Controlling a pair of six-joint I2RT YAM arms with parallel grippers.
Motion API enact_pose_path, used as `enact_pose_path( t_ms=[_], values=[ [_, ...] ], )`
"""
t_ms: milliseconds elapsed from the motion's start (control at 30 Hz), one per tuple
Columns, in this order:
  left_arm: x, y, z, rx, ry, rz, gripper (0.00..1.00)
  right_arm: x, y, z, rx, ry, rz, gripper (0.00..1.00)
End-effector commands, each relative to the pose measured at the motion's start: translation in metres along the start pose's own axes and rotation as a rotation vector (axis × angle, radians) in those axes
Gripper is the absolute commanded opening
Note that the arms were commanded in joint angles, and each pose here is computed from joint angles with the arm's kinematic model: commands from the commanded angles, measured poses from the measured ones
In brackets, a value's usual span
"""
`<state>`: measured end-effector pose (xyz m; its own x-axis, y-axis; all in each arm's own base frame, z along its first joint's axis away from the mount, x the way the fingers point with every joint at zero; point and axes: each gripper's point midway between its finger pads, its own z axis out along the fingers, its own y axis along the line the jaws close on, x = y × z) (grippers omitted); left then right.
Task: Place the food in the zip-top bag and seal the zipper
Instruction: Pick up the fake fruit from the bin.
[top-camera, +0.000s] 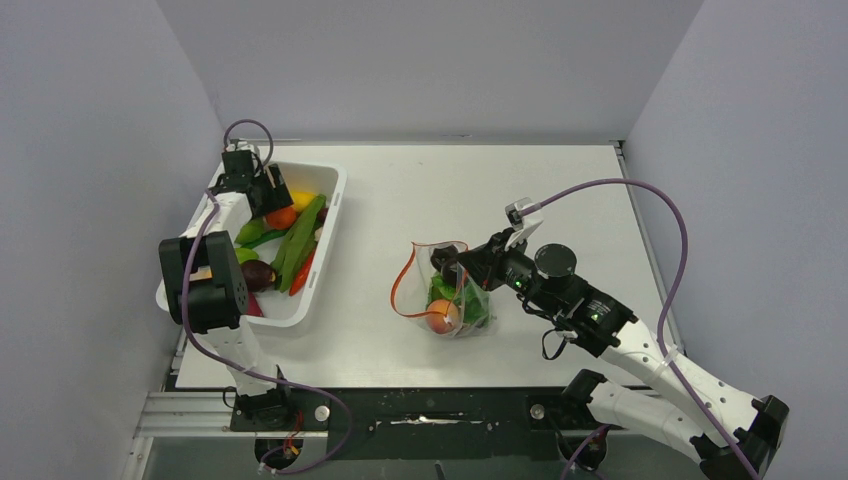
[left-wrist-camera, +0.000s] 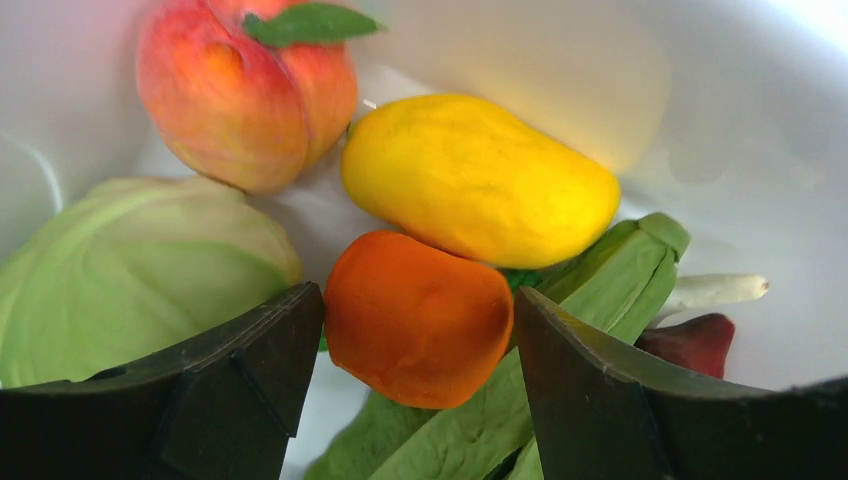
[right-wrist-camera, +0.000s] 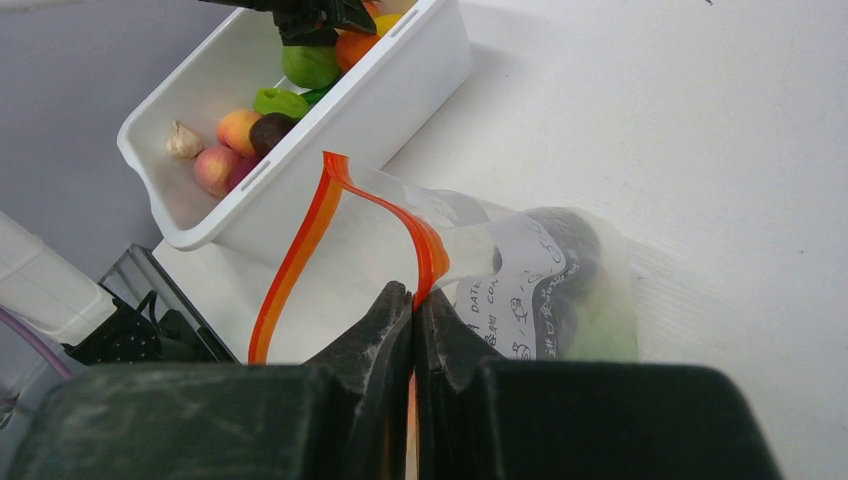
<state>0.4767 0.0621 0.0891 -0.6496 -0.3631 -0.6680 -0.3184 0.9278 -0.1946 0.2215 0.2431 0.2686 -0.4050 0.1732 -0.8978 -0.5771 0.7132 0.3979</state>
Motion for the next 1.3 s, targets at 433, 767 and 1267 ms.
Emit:
enact_pose_path(
  t_ms=[433, 767, 1267],
  values=[
    [0.008, -0.014, 0.002, -0.005, 0.06, 0.091, 0.6, -0.047, 0.014, -0.017, -0.05, -0.18, 0.002, 0.0],
    [-0.013, -0.019, -0.031, -0.003, -0.007, 0.087, 0.46, -0.046, 0.015, -0.014, -0.055, -0.175, 0.003, 0.0],
    [-0.019, -0.038, -0.095, 0.057, -0.106, 0.091, 0.39, -0.034, 0.011, -0.004, -0.048, -0.141, 0.01, 0.0]
  ],
)
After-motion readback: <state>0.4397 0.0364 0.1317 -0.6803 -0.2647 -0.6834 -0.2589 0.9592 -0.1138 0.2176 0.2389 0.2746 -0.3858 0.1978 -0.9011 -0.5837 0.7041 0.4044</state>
